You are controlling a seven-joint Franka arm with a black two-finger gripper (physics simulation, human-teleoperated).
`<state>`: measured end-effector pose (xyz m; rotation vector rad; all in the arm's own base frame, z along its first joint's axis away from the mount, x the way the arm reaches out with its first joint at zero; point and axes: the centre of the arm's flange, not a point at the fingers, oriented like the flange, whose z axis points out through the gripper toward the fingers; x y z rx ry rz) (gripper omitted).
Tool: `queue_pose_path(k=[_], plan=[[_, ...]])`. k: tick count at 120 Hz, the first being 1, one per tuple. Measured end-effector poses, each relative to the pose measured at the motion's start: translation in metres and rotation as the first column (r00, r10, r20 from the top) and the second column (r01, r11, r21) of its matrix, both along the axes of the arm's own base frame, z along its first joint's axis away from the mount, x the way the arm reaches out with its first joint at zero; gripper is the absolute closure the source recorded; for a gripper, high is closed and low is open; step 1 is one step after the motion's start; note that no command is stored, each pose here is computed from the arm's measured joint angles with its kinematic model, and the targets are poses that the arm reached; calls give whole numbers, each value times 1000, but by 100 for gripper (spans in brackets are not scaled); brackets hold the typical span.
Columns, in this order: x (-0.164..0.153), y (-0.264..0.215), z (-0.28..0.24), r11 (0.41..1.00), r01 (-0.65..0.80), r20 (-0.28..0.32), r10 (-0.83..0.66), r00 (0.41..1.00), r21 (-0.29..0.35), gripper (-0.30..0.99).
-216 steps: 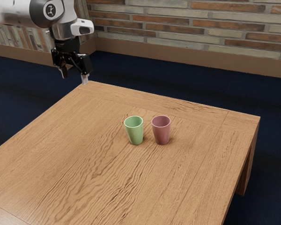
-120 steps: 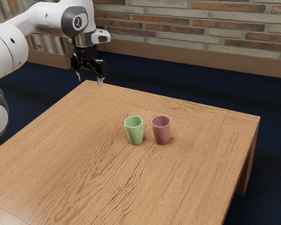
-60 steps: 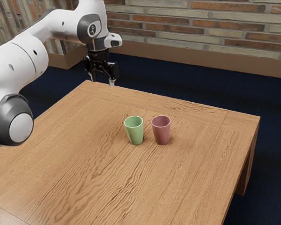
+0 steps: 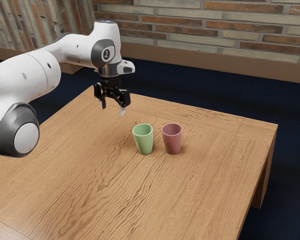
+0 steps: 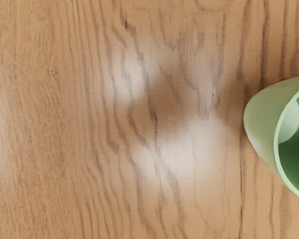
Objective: Place the left cup onto the right cup
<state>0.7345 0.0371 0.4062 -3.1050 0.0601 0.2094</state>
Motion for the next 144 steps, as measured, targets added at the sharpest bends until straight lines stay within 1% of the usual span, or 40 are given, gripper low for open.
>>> queue_pose_path(k=[26, 52, 84, 132, 144], plan=[[-4, 0, -26, 1000, -5, -29, 5, 1000, -6, 0], [-3, -2, -36, 1000, -5, -25, 5, 1000, -6, 0], [0, -35, -39, 999, 13, -15, -13, 1000, -36, 0], [1, -41, -51, 999, -18, -27, 17, 999, -29, 0], [3, -44, -57, 999, -20, -21, 19, 1000, -25, 0]])
